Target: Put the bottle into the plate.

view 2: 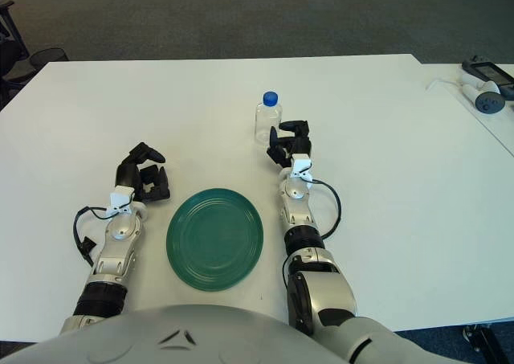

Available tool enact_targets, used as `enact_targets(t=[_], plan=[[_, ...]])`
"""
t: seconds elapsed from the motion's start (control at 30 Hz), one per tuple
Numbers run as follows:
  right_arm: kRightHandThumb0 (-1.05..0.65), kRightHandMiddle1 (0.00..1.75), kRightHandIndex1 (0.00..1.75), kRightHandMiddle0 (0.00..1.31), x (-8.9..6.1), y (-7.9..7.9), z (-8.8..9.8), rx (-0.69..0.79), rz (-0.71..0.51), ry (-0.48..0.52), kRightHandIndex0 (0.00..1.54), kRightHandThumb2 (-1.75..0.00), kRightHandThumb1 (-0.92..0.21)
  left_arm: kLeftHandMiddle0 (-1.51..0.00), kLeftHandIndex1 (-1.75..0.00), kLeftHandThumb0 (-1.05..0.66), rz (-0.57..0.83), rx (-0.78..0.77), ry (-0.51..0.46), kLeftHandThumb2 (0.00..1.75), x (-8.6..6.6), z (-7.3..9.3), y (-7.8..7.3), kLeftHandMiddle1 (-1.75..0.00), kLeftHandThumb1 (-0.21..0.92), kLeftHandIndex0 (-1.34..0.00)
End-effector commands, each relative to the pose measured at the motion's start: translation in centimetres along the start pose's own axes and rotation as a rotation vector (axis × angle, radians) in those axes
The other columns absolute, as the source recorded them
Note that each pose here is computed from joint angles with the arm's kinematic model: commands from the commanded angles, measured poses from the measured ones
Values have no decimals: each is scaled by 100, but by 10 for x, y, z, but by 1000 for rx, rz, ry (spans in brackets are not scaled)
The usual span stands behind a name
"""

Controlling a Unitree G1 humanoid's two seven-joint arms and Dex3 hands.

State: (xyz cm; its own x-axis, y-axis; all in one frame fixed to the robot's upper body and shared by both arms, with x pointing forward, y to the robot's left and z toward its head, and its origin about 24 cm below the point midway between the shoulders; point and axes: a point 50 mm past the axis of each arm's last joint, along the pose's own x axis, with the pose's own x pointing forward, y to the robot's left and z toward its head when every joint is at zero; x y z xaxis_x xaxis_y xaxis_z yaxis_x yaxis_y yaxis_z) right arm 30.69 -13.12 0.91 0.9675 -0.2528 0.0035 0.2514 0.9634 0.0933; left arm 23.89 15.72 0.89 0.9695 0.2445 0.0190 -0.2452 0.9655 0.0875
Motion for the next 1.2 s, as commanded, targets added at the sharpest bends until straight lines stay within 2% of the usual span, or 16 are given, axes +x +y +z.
enact_targets(t=[0.0, 0.37, 0.63, 0.7, 0.87, 0.97, 1.1, 1.17], plan=[[-1, 175, 151, 22, -8, 0, -12, -2, 4, 64, 36, -69, -76, -132, -175, -59, 6, 38, 72, 164, -6, -14, 4, -175, 6, -83], [-1, 175, 154, 24, -14, -1, -12, 1, 15, 60, 36, -75, -72, -133, -175, -59, 9, 36, 73, 163, -5, -14, 4, -175, 6, -83], [-1, 175, 166, 18, -19, -4, -11, 15, -19, 53, 36, -85, -69, -132, -175, -59, 12, 36, 67, 163, -5, -14, 4, -175, 6, -83], [-1, 175, 167, 17, -21, -5, -10, 20, -38, 42, 34, -84, -70, -132, -175, -59, 11, 35, 67, 163, -4, -14, 5, -175, 6, -83], [0, 175, 165, 14, -27, -9, -7, 29, -117, 8, 22, -60, -87, -132, -175, -58, 8, 30, 66, 163, -3, -14, 6, -175, 6, -82], [0, 175, 164, 13, -30, -13, -4, 35, -165, -8, 19, -54, -90, -132, -175, -58, 13, 33, 70, 162, -3, -15, 7, -175, 7, -82], [0, 175, 163, 13, -32, -16, -1, 60, -233, -33, 21, -55, -90, -132, -175, -58, 20, 35, 74, 162, -1, -15, 7, -175, 7, -82], [0, 175, 164, 14, -34, -18, 2, 85, -272, -47, 24, -63, -84, -132, -175, -58, 22, 35, 74, 162, -1, -15, 8, -175, 7, -81]])
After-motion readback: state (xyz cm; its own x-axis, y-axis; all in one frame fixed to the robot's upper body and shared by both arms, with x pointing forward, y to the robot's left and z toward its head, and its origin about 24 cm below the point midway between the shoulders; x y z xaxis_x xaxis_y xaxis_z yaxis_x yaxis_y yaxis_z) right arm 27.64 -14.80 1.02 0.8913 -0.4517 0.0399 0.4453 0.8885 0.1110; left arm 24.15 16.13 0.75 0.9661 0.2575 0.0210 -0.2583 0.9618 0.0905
